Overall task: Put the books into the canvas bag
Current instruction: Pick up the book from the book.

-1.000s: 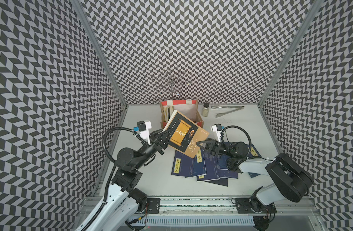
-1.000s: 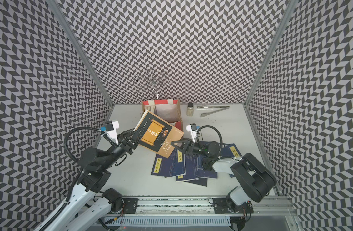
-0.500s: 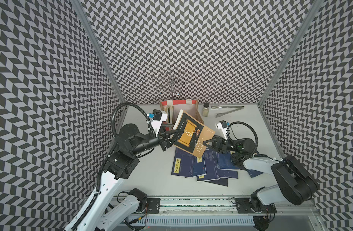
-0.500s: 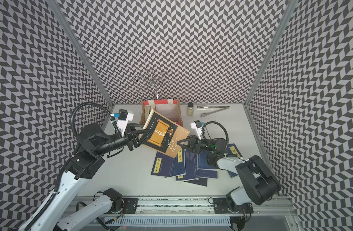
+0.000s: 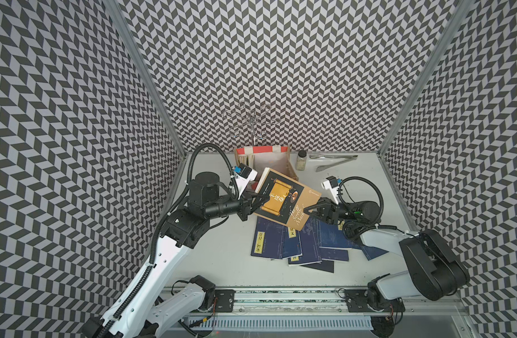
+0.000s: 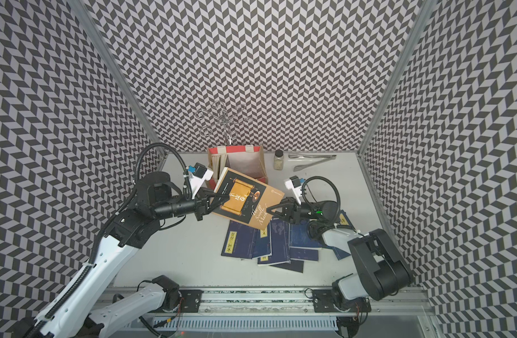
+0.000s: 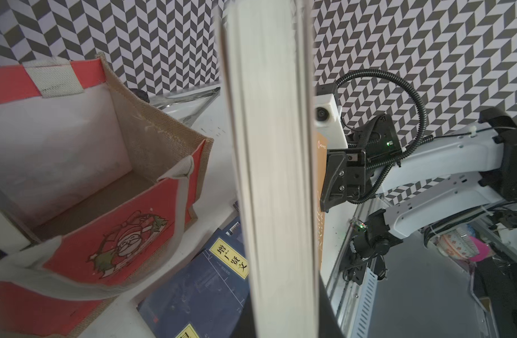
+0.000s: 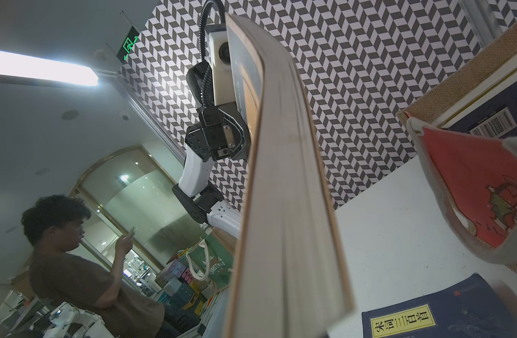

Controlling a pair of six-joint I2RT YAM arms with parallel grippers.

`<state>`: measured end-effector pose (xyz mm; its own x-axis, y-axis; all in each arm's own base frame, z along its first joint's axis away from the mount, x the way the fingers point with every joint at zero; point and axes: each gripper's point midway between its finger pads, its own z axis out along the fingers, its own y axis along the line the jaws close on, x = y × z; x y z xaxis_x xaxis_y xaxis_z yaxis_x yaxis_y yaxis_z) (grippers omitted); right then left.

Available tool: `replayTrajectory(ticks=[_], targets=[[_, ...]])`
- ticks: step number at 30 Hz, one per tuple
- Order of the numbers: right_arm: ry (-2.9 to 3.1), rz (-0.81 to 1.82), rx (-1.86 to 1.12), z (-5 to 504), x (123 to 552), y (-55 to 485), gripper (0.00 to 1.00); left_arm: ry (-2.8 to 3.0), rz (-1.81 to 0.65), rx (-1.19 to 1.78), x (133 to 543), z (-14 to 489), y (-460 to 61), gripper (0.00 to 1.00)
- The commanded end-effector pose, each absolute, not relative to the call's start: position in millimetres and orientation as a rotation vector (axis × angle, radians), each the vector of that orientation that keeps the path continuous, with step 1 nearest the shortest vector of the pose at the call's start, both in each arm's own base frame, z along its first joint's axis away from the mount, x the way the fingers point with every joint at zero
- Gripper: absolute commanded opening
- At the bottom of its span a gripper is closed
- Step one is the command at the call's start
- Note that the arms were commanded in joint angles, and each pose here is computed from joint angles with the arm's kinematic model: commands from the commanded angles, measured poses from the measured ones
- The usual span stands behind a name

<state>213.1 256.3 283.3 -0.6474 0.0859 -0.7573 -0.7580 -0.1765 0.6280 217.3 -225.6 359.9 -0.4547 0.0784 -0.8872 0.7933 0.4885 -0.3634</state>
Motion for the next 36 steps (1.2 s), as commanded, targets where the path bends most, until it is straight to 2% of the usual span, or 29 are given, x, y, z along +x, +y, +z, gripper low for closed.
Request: replayTrajectory(ticks=[1,2,3,5,8,9,17,20,24,26,36], targets=[[1.128,1.685,-1.087,322,168,243,0.00,1.896,-0.964,0.735,222,352,-222,0.00],[1.125,1.680,-1.081,323,169,242,0.00,1.897,-0.958,0.732,224,352,-221,0.00],[1.124,1.680,-1.069,324,170,242,0.05,1.891,-0.952,0.725,226,355,-220,0.00],[1.129,1.687,-1.024,327,175,240,0.37,1.877,-0.922,0.689,236,365,-218,0.00],[1.150,1.697,-0.989,325,180,238,0.78,1.844,-0.870,0.627,256,391,-213,0.00],[1.161,1.697,-0.972,323,181,238,0.98,1.840,-0.846,0.609,265,399,-212,0.00],[1.259,1.674,-0.905,303,190,238,0.99,1.826,-0.645,0.478,326,456,-203,0.00],[1.368,1.574,-0.851,291,211,242,0.99,1.852,-0.538,0.390,346,468,-191,0.00],[1.602,1.211,-0.726,278,261,241,0.99,1.914,-0.384,0.288,373,470,-174,0.00],[1.620,1.118,-0.693,284,271,235,0.99,1.932,-0.361,0.281,381,467,-174,0.00],[1.631,1.010,-0.611,293,280,222,0.99,2.031,-0.223,0.202,407,436,-170,0.00]])
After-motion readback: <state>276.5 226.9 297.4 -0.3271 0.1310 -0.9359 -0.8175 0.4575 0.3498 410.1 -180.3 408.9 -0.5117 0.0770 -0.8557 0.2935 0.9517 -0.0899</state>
